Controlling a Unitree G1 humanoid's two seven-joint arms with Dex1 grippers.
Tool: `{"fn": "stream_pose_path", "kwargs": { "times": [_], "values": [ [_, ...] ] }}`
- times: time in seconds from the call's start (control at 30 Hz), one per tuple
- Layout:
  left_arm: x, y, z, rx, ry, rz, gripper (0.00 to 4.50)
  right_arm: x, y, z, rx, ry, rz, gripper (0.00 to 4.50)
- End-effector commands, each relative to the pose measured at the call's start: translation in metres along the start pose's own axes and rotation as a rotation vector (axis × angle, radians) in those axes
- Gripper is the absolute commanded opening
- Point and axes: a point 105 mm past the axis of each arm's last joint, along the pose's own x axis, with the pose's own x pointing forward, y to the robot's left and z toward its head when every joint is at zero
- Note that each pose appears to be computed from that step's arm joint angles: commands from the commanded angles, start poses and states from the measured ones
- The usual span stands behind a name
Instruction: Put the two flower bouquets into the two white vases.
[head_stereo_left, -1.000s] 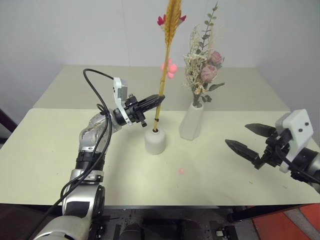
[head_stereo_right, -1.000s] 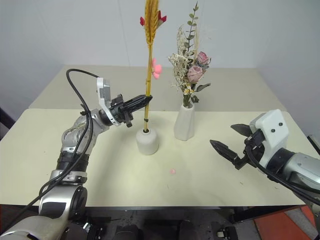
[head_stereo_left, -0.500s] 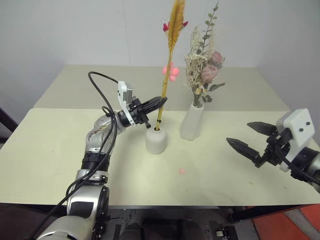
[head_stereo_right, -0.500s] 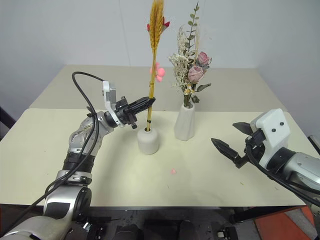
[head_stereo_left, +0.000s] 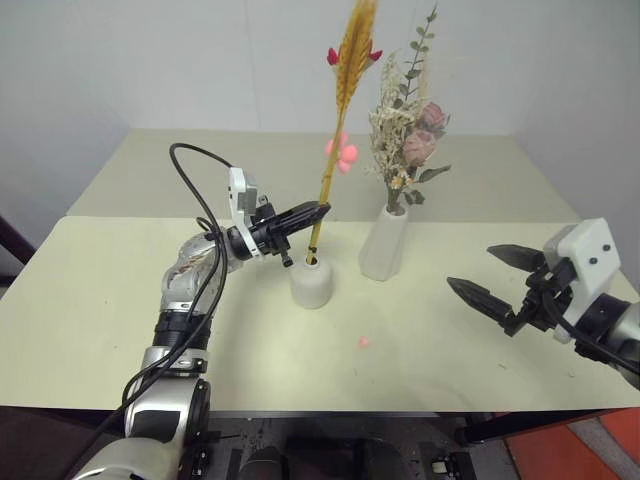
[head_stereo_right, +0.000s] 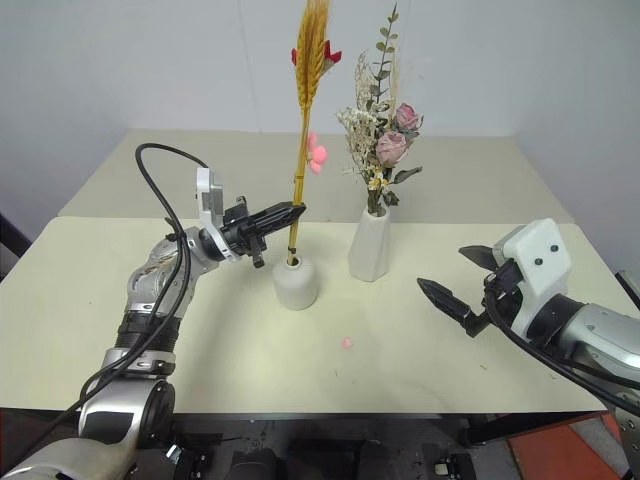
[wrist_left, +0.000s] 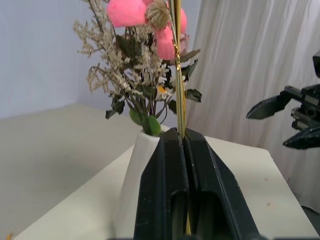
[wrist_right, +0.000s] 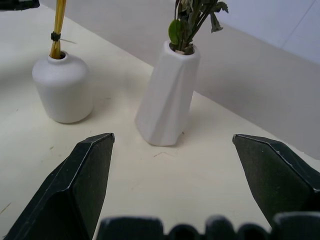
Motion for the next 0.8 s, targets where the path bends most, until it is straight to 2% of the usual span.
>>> {"fn": "stream_pose_path", "kwargs": {
  "times": [0.03, 0.8],
  "values": [
    [0.004, -0.007, 0.010, 0.063, -0.014, -0.035, 0.07, -0.001, -0.001, 0.009, -0.038, -0.044, -0.009, 4.50],
    [0.000, -0.003, -0.012, 0.040, -0.001, 0.002, 0.07, -0.003, -0.005, 0.013, -0.068, -0.057, -0.029, 4.50]
  ]
}}
